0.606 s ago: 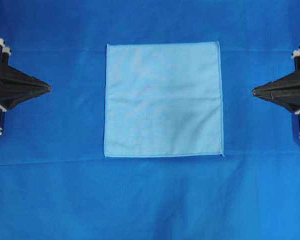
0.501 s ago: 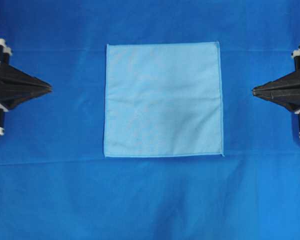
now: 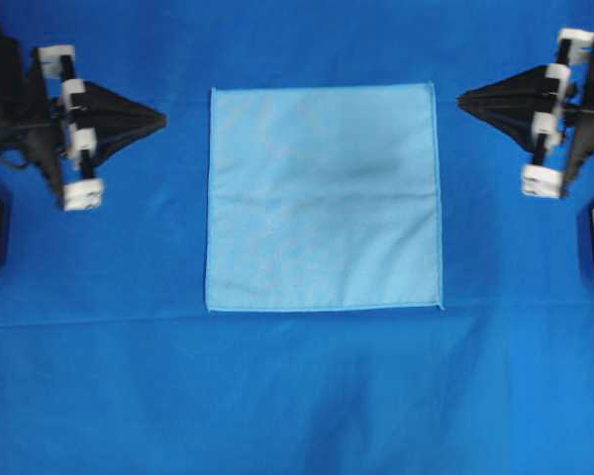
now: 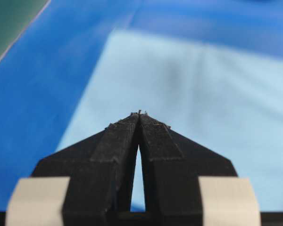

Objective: Fold the light blue towel.
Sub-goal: 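Move both grippers toward the towel's two far corners, then grasp the far left and far right towel corners with both grippers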

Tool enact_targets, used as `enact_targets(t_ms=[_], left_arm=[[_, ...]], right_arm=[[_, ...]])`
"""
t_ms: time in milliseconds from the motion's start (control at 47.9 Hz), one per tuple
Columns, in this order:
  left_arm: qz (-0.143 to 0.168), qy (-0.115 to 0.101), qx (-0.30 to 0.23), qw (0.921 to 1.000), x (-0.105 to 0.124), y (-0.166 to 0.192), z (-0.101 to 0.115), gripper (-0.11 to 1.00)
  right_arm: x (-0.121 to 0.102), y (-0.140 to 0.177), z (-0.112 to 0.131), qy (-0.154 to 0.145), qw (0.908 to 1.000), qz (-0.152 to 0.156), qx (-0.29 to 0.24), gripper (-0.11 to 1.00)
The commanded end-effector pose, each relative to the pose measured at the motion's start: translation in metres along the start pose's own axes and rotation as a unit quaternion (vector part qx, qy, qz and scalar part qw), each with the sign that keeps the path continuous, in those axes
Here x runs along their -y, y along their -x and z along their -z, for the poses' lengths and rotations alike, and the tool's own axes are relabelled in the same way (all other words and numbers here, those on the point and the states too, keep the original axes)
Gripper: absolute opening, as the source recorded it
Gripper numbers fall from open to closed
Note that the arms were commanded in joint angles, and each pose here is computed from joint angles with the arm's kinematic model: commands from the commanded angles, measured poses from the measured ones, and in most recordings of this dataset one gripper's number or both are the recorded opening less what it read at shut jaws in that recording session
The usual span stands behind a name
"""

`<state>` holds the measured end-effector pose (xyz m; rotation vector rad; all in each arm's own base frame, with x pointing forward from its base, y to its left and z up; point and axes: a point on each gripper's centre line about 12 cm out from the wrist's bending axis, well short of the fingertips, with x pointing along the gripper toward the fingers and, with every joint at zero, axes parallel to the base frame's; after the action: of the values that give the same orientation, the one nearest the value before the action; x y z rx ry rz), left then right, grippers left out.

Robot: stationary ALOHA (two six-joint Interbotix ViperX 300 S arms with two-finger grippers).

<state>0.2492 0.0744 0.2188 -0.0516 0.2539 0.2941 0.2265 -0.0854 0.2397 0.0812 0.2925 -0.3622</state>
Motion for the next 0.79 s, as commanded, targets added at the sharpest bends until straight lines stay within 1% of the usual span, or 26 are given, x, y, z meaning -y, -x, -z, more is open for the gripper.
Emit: enact_targets(t_ms=[0, 42, 84, 104, 125, 167, 188, 272, 292, 334, 460, 606, 668, 773], left_arm=[[-0.018, 0.004, -0.005, 0.9998, -0.01, -0.015, -0.002, 0.03], [-0.026, 0.006, -0.016, 0.9995, -0.015, -0.024, 0.004, 0.09], [-0.034, 0.008, -0.023, 0.9991, -0.02, -0.031, 0.008, 0.2], [-0.038, 0.01, -0.026, 0.9989, -0.022, -0.035, 0.011, 0.26], [-0.042, 0.011, -0.03, 0.9986, -0.025, -0.038, 0.014, 0.32], [-0.052, 0.014, -0.034, 0.998, -0.032, -0.044, 0.018, 0.45], [-0.058, 0.015, -0.036, 0.9976, -0.035, -0.047, 0.021, 0.53], [-0.077, 0.02, -0.04, 0.996, -0.049, -0.058, 0.034, 0.75], [-0.081, 0.02, -0.04, 0.9957, -0.051, -0.061, 0.038, 0.79], [-0.085, 0.02, -0.043, 0.9953, -0.055, -0.066, 0.044, 0.86], [-0.098, 0.026, -0.066, 0.9927, -0.067, -0.083, 0.063, 0.86], [-0.109, 0.031, -0.092, 0.9894, -0.078, -0.103, 0.082, 0.86], [-0.113, 0.033, -0.101, 0.988, -0.083, -0.109, 0.088, 0.86], [-0.117, 0.037, -0.119, 0.9853, -0.088, -0.118, 0.102, 0.86]], right_arm=[[0.015, -0.013, 0.002, -0.013, 0.9991, 0.029, -0.027, 0.01], [0.023, -0.02, 0.008, -0.016, 0.9979, 0.043, -0.047, 0.01], [0.03, -0.026, 0.012, -0.021, 0.9964, 0.054, -0.061, 0.03], [0.035, -0.03, 0.017, -0.023, 0.9951, 0.062, -0.074, 0.05], [0.038, -0.033, 0.019, -0.023, 0.9942, 0.067, -0.081, 0.09], [0.044, -0.039, 0.026, -0.024, 0.9923, 0.074, -0.096, 0.21], [0.047, -0.042, 0.028, -0.024, 0.9915, 0.078, -0.102, 0.3], [0.057, -0.053, 0.041, -0.023, 0.9873, 0.089, -0.129, 0.53], [0.059, -0.056, 0.045, -0.022, 0.9864, 0.091, -0.136, 0.57], [0.063, -0.063, 0.053, -0.02, 0.9838, 0.094, -0.151, 0.59], [0.074, -0.079, 0.072, -0.023, 0.9778, 0.102, -0.182, 0.54], [0.087, -0.093, 0.093, -0.033, 0.9708, 0.113, -0.209, 0.54], [0.09, -0.099, 0.102, -0.033, 0.9685, 0.114, -0.219, 0.53], [0.093, -0.106, 0.107, -0.033, 0.9681, 0.115, -0.22, 0.53]])
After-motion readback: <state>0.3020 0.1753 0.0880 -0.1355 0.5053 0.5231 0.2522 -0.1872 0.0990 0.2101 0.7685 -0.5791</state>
